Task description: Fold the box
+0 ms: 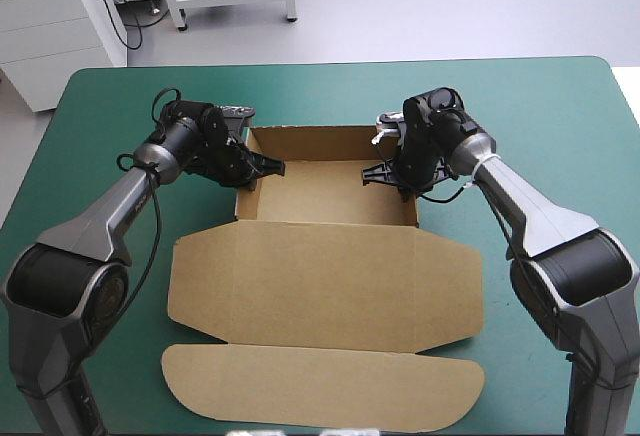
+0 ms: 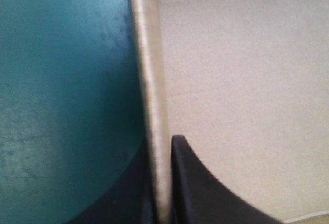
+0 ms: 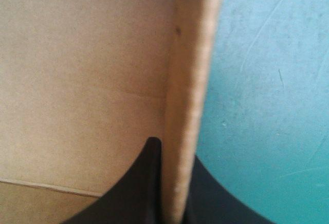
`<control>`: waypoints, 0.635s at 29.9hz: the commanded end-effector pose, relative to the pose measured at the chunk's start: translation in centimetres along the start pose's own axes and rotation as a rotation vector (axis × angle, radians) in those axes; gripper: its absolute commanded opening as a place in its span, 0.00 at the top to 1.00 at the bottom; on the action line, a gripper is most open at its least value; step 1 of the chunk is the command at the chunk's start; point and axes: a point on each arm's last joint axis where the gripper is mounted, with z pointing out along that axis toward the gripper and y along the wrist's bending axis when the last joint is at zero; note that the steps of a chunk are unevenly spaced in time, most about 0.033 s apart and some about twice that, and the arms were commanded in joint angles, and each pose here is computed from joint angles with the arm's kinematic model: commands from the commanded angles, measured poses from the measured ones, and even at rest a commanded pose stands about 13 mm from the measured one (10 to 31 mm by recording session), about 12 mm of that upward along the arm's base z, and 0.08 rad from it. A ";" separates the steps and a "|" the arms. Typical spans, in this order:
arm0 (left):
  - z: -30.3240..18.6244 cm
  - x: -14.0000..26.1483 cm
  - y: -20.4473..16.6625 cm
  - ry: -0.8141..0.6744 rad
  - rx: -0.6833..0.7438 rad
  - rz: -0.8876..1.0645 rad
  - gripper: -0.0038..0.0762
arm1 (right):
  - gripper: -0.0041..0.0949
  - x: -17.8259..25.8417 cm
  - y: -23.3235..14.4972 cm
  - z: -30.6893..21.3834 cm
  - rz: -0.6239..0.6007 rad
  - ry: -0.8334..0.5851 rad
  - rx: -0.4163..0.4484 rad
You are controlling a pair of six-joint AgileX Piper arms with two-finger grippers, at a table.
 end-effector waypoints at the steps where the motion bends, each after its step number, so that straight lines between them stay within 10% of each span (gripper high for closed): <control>1: 0.3 0.1 -0.7 0.042 0.019 0.044 0.96 | 0.98 -0.2 1.4 -2.6 -0.011 -0.094 -0.121; 13: -1.6 -1.1 -1.2 0.005 0.030 0.060 0.96 | 0.97 -1.4 -0.2 -3.6 0.026 -0.123 -0.103; 19: -1.6 -1.1 -1.2 0.003 0.030 0.069 0.96 | 0.74 -1.9 -0.5 -4.6 0.013 -0.161 -0.072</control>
